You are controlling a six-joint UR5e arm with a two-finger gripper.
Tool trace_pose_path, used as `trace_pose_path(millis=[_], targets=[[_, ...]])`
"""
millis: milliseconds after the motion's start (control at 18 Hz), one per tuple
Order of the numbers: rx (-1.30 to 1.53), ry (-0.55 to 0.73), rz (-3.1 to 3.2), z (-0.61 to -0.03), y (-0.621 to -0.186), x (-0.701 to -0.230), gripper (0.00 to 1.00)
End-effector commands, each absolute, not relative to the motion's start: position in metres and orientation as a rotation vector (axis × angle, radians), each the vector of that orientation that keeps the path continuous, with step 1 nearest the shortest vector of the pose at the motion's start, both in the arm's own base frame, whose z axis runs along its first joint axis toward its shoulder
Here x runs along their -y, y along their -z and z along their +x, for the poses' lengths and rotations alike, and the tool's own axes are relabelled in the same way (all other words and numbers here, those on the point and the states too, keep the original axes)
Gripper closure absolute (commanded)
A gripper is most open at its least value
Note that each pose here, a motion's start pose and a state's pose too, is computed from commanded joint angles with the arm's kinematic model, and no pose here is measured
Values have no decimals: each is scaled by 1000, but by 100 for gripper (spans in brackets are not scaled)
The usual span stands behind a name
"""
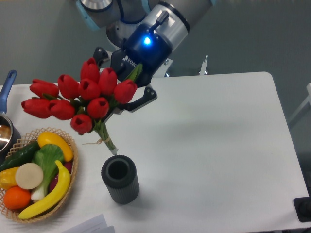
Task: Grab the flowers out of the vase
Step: 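Carry the held tulips up and away from the vase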
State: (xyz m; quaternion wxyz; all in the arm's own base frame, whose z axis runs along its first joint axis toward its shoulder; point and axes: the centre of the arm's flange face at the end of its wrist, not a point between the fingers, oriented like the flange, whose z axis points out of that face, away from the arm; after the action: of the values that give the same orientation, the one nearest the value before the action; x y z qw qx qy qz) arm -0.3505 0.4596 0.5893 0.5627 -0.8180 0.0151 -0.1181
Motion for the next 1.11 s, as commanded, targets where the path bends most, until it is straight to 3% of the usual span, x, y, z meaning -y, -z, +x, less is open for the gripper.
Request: trace_pose_path(millis=[444, 1111], targets=[[134, 111, -1917, -410, -587, -366, 52], [170, 15, -1932, -448, -554, -317, 52]])
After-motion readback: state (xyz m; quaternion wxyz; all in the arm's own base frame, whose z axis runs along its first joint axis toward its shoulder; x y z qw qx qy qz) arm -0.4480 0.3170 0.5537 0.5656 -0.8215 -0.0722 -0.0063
